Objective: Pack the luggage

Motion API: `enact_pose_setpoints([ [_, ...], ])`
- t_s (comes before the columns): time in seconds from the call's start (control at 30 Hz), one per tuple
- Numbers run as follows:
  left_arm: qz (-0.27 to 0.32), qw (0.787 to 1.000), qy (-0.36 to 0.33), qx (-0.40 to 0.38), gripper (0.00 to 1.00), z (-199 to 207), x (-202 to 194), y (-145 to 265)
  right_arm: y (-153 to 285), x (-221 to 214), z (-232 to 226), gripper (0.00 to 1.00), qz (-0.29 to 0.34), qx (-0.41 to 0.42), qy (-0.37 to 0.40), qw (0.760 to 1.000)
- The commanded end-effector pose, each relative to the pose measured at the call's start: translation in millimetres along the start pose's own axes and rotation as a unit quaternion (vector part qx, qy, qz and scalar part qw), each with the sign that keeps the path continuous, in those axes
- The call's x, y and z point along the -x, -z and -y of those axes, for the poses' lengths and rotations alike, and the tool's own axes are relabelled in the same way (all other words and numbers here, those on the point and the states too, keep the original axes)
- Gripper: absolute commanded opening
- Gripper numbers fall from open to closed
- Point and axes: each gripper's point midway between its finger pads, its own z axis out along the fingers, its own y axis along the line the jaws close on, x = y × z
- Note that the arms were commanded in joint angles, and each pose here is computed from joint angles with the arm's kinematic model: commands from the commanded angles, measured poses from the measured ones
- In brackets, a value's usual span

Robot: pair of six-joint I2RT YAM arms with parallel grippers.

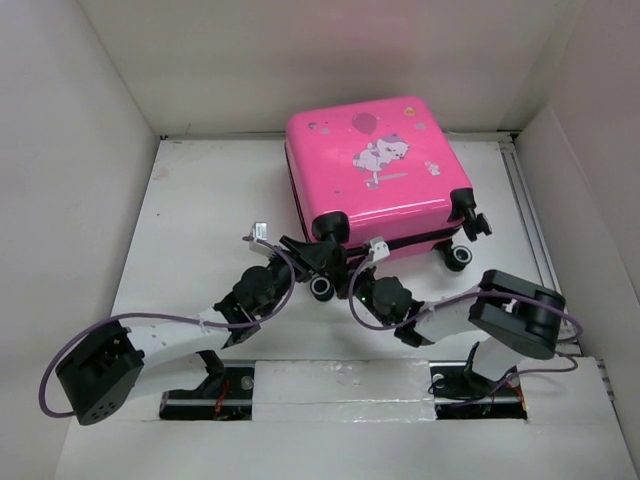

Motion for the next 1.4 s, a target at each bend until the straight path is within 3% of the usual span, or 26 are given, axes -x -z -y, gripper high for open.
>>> enact_pose_setpoints([
  [0.0,-0.157,0.967,0.056,-0.193,0.00,123.3,-59.4,25.8,6.3,19.7,-129.0,0.00,0.017,0.261,-0.106,0.959],
  [0.1,-0.175,0.962,0.055,-0.203,0.00,135.9,-74.3,28.6,-7.0,14.3,-135.0,0.00,0.036,0.274,-0.154,0.949],
  [0.23,-0.181,0.958,0.063,-0.212,0.00,140.2,-80.0,31.1,-8.2,44.9,-145.5,0.00,0.105,0.305,-0.215,0.922],
  [0.57,-0.187,0.949,0.075,-0.242,0.00,160.0,-87.8,38.3,-5.6,83.4,-189.9,0.00,0.134,0.392,-0.210,0.886],
  [0.7,-0.149,0.962,0.044,-0.223,0.00,155.2,-75.6,30.6,15.4,43.0,-191.3,0.00,0.075,0.385,-0.225,0.892],
  [0.83,-0.144,0.963,0.039,-0.226,0.00,161.1,-70.7,28.9,39.2,50.5,-199.3,0.00,0.071,0.407,-0.219,0.884],
  [1.03,-0.090,0.971,0.039,-0.217,0.00,165.5,-37.6,27.7,65.2,53.4,-143.9,0.00,0.067,0.288,-0.194,0.935],
  [1.1,-0.097,0.970,0.038,-0.220,0.00,166.4,-39.7,29.1,53.7,40.8,-141.7,0.00,0.041,0.263,-0.170,0.949],
  [1.23,-0.135,0.961,0.059,-0.234,0.00,170.9,-62.3,29.2,35.2,58.9,-174.0,0.00,0.081,0.307,-0.148,0.937],
  [1.37,-0.152,0.960,0.066,-0.227,0.00,162.9,-70.3,30.4,26.2,44.6,-180.7,0.00,0.063,0.307,-0.146,0.938],
])
